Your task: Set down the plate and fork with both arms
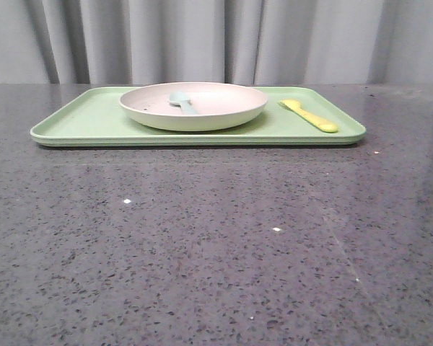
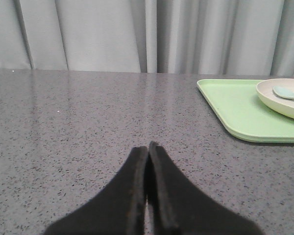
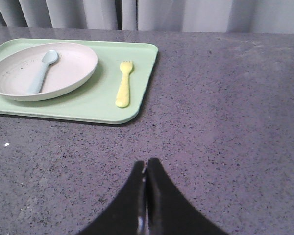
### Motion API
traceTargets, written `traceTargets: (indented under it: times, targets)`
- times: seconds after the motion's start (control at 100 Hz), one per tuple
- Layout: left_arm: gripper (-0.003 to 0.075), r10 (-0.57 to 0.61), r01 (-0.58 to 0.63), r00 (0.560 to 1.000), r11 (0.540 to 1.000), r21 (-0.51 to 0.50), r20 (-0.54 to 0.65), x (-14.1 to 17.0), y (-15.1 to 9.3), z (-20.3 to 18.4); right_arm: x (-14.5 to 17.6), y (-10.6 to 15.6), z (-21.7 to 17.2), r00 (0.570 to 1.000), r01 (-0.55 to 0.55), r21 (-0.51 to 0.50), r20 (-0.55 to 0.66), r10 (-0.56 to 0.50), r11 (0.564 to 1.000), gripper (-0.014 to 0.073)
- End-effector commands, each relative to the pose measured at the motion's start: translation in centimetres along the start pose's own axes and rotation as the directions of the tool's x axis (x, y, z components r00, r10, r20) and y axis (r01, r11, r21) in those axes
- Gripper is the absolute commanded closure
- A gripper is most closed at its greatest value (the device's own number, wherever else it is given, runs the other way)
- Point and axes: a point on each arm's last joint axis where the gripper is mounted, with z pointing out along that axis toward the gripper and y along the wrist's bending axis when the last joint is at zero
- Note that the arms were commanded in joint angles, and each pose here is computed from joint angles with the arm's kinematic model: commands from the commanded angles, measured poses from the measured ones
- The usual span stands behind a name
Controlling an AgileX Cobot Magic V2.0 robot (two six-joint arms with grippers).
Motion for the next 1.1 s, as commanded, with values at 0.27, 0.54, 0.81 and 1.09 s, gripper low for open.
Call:
traceTargets:
  times: [0.27, 0.54, 0.81, 1.09]
  targets:
    - [0.0741, -0.012, 0.011, 0.995, 1.000, 0.004, 0.100, -0.5, 0.0, -0.2, -0.8, -0.2, 0.4, 0.989, 0.028, 0.017, 0.148, -0.031, 0.999, 0.0648]
    - [0.0741, -0.012, 0.011, 0.995, 1.000, 0.004, 0.100, -0.5, 0.0, -0.2, 1.4, -1.1, 1.2, 0.950, 0.013, 0.081, 0.311, -0.038, 0.997, 0.0648]
    - [0.0741, -0.012, 0.011, 0.995, 1.000, 0.004, 0.100, -0.5, 0.0, -0.2, 4.6, -2.0, 0.5, 0.939, -0.009, 0.161, 0.342, -0.047, 0.987, 0.0648]
    - [0.0741, -0.012, 0.011, 0.995, 1.000, 0.004, 0.100, -0.5, 0.0, -0.2, 8.1, -2.3, 0.0, 0.907, -0.018, 0.185, 0.418, -0.062, 0.983, 0.0648]
